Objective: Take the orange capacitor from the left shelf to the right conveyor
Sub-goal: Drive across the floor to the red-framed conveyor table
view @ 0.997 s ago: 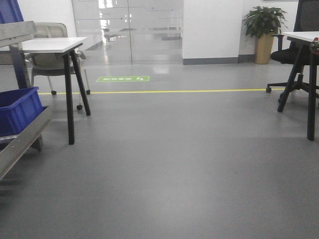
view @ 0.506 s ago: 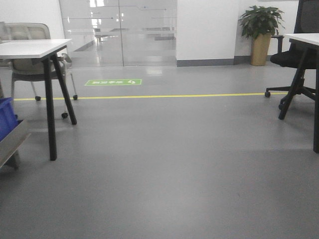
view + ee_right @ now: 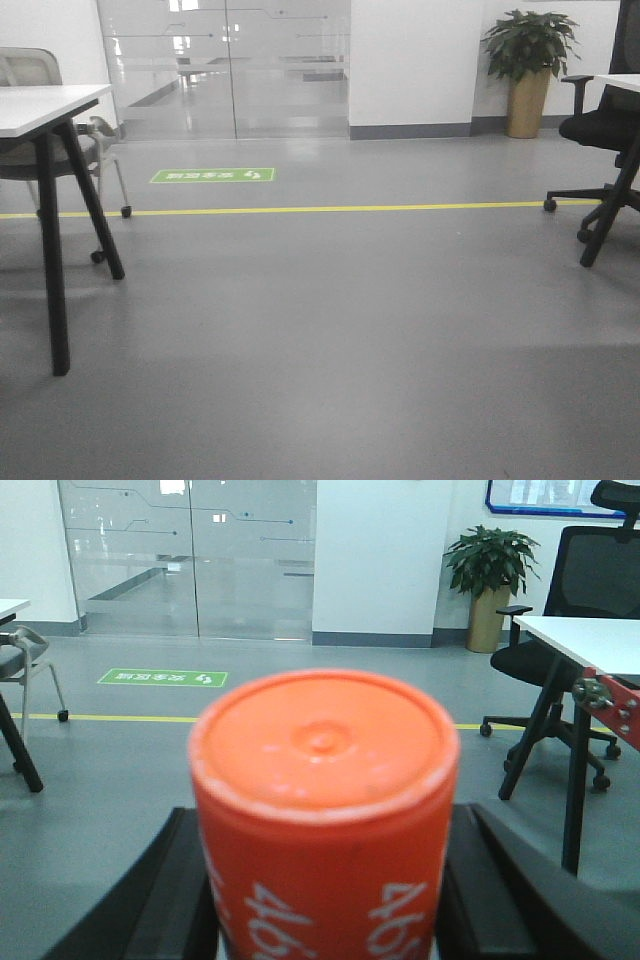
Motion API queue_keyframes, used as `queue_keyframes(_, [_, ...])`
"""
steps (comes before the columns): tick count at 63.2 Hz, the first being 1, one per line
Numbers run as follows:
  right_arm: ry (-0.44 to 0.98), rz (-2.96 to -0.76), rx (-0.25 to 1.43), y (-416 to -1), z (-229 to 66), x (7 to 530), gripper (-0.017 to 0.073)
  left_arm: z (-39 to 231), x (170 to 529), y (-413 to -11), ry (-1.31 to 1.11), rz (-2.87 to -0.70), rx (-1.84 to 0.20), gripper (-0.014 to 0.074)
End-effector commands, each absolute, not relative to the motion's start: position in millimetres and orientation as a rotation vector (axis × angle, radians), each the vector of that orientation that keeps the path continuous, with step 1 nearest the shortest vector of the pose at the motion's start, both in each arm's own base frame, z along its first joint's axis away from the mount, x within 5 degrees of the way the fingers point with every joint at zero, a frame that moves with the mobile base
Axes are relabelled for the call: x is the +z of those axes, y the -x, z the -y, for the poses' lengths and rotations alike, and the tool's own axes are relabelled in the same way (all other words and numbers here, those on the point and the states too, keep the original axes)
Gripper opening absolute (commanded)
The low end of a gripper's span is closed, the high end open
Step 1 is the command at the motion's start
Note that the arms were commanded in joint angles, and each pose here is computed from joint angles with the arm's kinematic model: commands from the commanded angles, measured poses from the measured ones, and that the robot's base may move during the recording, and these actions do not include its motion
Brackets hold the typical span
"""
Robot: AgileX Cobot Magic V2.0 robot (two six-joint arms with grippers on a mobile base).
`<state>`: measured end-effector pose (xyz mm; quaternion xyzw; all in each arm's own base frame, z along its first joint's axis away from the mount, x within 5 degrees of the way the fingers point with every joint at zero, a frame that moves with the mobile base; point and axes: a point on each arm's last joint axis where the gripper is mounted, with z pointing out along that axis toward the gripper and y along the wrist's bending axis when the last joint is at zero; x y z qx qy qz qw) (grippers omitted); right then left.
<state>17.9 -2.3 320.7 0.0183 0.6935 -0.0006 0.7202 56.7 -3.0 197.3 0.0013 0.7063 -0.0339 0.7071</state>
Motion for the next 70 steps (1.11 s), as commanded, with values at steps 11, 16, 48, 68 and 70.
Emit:
queue_keyframes(11, [-0.029, -1.431, -0.020, -17.5, 2.4, 337.6, 0.0118, 2.7, 207.1, -55.5, 0.000, -1.467, -0.080, -0.0127])
queue_keyframes(16, [-0.029, -1.431, -0.020, -17.5, 2.4, 337.6, 0.0118, 2.7, 207.1, -55.5, 0.000, -1.467, -0.080, -0.0127])
queue_keyframes(48, [-0.029, -1.431, -0.020, -17.5, 2.4, 337.6, 0.0118, 2.7, 207.2, -55.3, 0.000, -1.465, -0.081, -0.0127])
queue_keyframes(68, [-0.029, -1.431, -0.020, -17.5, 2.4, 337.6, 0.0118, 2.7, 207.2, -55.3, 0.000, -1.465, -0.081, -0.0127])
queue_keyframes(70, [-0.029, -1.431, -0.020, -17.5, 2.4, 337.6, 0.0118, 2.7, 207.2, -55.3, 0.000, -1.465, -0.081, -0.0127])
